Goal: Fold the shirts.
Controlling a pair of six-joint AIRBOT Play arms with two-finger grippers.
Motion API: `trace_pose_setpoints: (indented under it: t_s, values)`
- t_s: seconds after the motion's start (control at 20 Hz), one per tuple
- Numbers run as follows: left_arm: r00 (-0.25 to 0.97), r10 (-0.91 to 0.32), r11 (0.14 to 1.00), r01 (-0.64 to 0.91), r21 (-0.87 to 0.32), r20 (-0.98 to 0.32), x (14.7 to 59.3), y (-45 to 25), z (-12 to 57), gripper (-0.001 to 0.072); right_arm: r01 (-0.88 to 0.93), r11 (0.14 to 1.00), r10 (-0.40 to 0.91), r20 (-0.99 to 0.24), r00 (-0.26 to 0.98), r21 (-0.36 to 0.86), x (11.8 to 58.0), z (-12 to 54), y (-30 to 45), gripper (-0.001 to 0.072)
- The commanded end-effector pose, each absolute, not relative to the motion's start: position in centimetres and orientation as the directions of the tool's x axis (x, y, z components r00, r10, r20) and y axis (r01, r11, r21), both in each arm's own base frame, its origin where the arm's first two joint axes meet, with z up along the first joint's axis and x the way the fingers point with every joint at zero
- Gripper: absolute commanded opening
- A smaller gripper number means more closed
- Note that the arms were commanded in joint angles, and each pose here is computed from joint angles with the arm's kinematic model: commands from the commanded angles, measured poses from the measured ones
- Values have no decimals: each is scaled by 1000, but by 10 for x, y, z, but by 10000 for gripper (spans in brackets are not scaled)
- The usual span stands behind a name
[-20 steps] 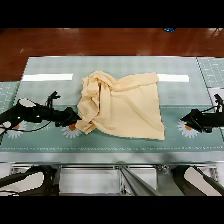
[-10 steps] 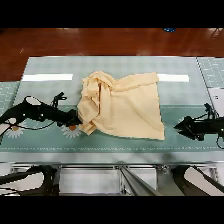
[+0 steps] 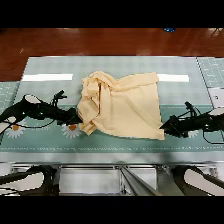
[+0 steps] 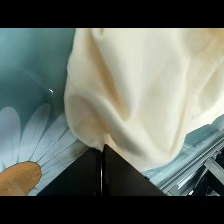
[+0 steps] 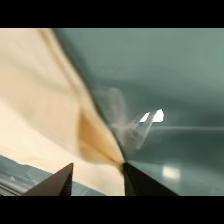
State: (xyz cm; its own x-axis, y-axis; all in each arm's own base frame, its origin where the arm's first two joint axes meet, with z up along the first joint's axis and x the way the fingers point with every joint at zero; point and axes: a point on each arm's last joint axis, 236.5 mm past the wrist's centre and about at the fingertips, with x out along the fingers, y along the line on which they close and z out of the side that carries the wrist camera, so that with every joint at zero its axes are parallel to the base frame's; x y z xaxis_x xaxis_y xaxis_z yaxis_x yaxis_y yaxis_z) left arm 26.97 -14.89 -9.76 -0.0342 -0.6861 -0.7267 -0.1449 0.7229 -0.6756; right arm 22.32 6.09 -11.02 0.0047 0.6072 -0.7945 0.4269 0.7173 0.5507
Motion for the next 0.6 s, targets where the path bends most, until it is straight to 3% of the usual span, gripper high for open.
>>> trace_pose_setpoints:
  t_s: [0.0, 0.05, 0.1, 0.2, 0.4, 0.55]
  values:
    - [-30, -686, 723, -144, -676, -727, 271, -149, -98, 25, 380, 711, 626, -778, 41, 592, 244, -116, 97, 394]
    - [-26, -685, 724, -144, -675, -728, 272, -149, -98, 25, 368, 705, 634, -772, 56, 606, 250, -116, 107, 367]
    - [-20, -686, 721, -145, -677, -727, 274, -149, -97, 25, 348, 705, 640, -766, 63, 618, 256, -113, 115, 282]
    - [14, -701, 705, -140, -695, -713, 287, -149, -86, 25, 238, 713, 663, -745, 79, 660, 274, -97, 132, 25]
    - [233, -769, 609, -13, -793, -595, 357, -138, 16, 25, -11, 700, 707, -690, 157, 714, 335, 5, 139, 25]
    - [514, -761, 560, 210, -801, -397, 409, -107, 165, 25, -220, 761, 638, -644, 422, 610, 397, 144, 117, 24]
